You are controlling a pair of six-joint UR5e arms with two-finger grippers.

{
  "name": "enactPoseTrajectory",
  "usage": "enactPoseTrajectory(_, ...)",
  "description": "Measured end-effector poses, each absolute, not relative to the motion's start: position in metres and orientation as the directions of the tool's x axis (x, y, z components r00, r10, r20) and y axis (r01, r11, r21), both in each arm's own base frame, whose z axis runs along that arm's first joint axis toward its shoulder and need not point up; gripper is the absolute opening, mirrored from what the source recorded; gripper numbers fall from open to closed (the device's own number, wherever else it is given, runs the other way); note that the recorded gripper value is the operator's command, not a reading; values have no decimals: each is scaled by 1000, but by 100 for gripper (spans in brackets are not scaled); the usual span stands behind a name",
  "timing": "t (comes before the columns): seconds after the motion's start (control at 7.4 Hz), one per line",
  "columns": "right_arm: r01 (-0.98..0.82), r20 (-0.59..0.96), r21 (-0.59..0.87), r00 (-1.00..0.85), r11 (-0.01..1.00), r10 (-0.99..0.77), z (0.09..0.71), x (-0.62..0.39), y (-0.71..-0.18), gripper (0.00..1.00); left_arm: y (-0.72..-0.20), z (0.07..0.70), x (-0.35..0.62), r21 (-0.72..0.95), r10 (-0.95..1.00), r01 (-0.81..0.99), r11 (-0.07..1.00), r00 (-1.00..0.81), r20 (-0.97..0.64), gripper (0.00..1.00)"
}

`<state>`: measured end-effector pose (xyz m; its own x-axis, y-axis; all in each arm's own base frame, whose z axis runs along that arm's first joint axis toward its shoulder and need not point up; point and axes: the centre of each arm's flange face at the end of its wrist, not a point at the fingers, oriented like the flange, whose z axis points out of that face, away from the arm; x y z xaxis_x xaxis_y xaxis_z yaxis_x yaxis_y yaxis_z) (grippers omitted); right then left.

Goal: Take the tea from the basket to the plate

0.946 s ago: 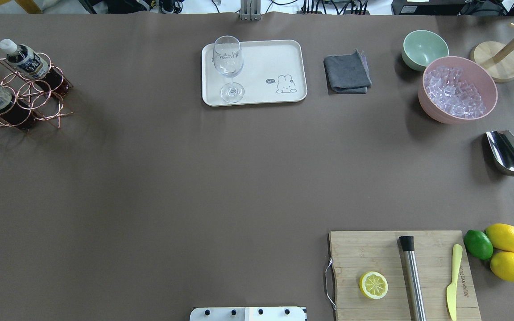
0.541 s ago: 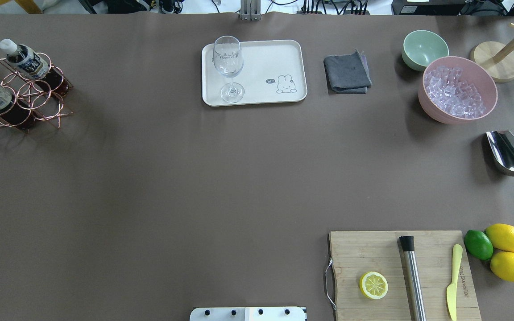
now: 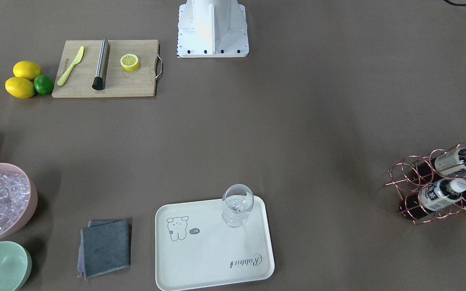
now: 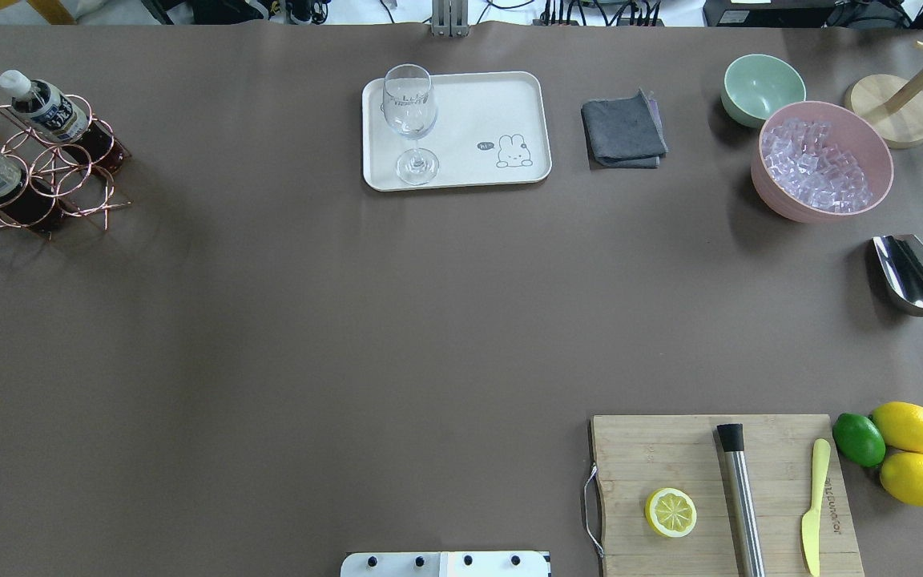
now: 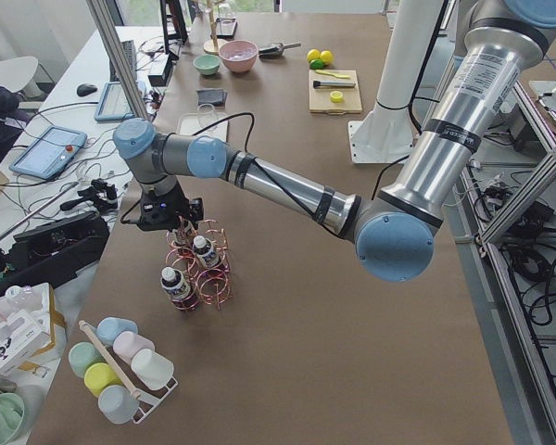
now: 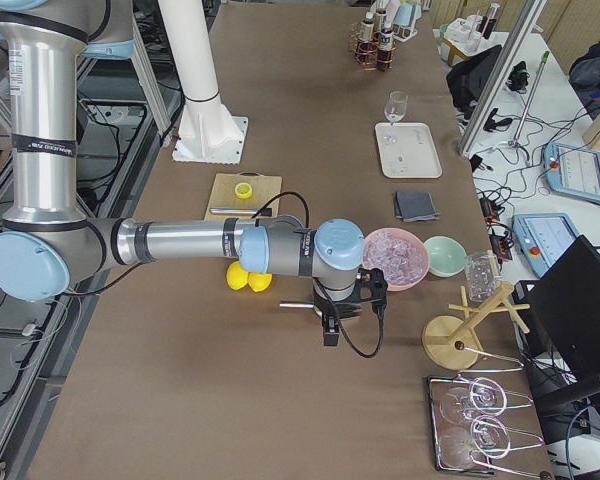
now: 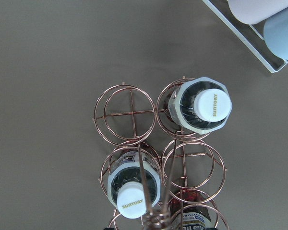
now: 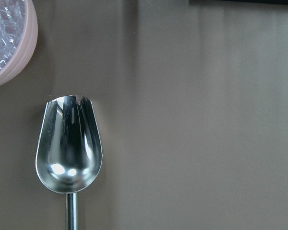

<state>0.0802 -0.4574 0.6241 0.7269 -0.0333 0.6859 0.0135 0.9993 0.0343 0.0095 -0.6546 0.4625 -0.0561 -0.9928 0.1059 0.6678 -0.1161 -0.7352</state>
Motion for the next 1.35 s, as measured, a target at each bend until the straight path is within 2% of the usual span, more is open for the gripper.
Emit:
enactPoseTrajectory(0.54, 14, 686, 31, 727, 999, -31, 625, 80, -457, 100, -656, 459, 4, -739, -992, 663, -122, -65, 105, 74)
enactPoseTrajectory(0.68, 14, 686, 30, 727, 999, -30, 626, 80, -457, 100, -657, 456, 3, -744, -992, 657, -122, -66, 103, 66)
enactPoseTrajectory(1.08, 15, 686, 26, 727, 1000, -28, 628, 80, -456, 100, -659, 449, -1, -750, -993, 651, -118, -71, 94, 14)
enactPoseTrajectory(1.22, 15, 686, 25, 727, 1000, -28, 628, 80, -456, 100, -659, 449, -1, -749, -993, 653, -114, -69, 91, 1)
enactPoseTrajectory(1.35, 15, 685, 25, 728, 1000, -28, 628, 80, -456, 100, -659, 449, -1, -749, -994, 654, -110, -66, 88, 0)
